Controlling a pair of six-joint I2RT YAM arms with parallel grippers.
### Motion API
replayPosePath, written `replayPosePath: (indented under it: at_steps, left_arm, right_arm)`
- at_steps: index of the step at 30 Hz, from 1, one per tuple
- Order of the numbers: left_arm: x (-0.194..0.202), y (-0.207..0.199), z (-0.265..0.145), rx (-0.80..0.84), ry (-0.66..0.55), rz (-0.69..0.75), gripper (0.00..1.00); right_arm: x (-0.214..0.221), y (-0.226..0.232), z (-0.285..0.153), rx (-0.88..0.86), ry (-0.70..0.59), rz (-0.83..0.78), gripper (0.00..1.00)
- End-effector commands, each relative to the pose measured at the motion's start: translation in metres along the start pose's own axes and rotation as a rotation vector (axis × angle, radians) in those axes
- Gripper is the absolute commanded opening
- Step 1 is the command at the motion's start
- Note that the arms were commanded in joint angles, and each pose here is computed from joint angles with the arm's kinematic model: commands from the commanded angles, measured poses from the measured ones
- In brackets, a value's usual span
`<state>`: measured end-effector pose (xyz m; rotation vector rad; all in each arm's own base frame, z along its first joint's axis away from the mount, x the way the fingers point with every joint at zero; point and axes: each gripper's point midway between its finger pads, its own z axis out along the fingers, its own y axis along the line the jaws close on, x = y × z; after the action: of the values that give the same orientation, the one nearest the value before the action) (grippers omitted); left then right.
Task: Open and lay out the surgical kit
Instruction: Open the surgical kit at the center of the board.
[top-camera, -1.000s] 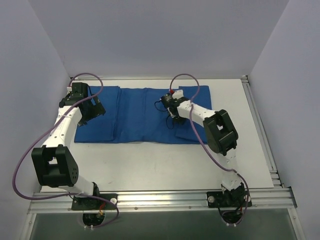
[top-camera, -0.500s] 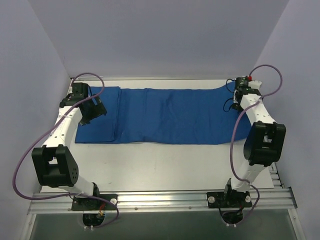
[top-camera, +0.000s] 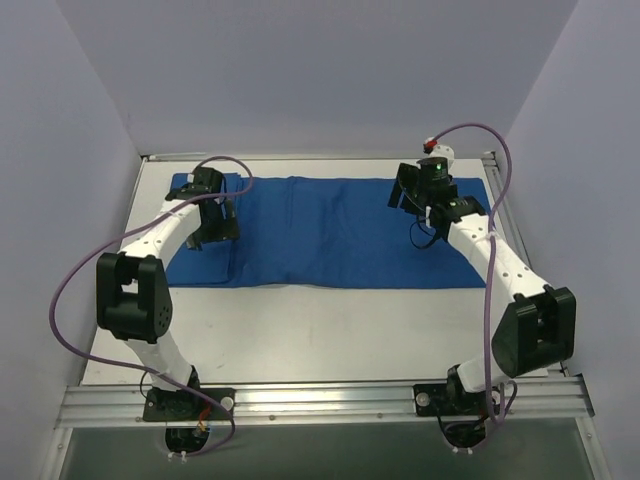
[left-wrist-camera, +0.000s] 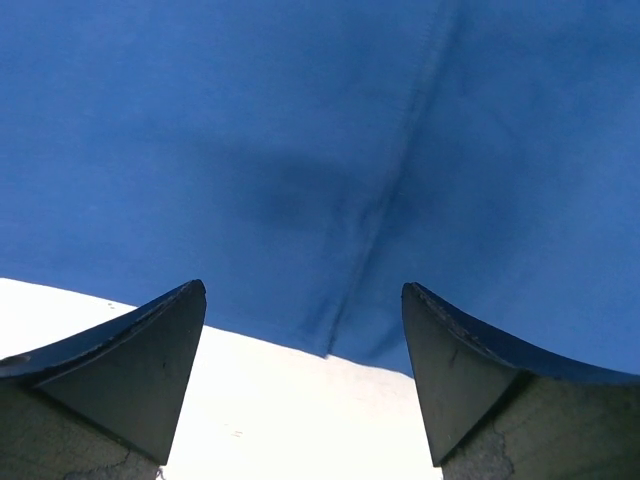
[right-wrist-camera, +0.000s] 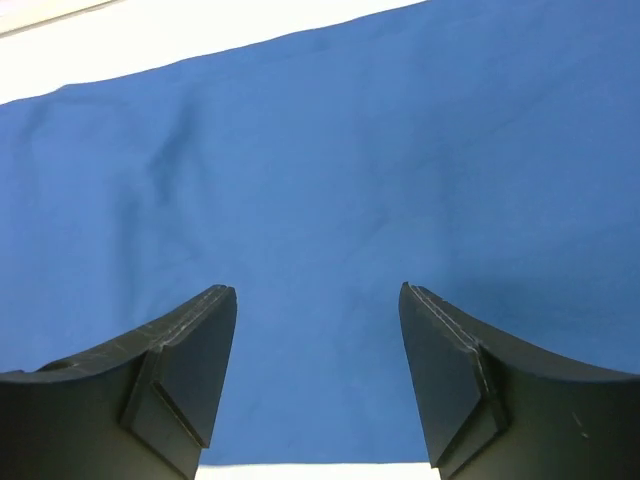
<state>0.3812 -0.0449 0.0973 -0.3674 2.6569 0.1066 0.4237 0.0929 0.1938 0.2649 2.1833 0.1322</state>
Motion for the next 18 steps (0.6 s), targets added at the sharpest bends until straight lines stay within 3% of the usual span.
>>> replayPosePath:
  at_steps: [1, 5, 8, 18]
  left_arm:
    - [-0.017, 0.012, -0.003, -0.087, -0.068, 0.029, 0.88]
    - [-0.011, 0.006, 0.000, -0.154, -0.043, 0.100, 0.87]
    - [0.002, -0.008, 0.010, -0.140, -0.013, 0.128, 0.86]
    - [0.024, -0.028, 0.049, -0.135, 0.061, 0.135, 0.77]
  right_arm:
    - [0.012, 0.040, -0.006, -0.221, 0.003, 0.095, 0.65]
    - [0.056, 0.038, -0.010, -0.208, 0.194, 0.072, 0.62]
    - [0.069, 0.034, -0.030, -0.211, 0.262, 0.064, 0.62]
    - [0.037, 0.024, -0.071, -0.152, 0.308, 0.000, 0.62]
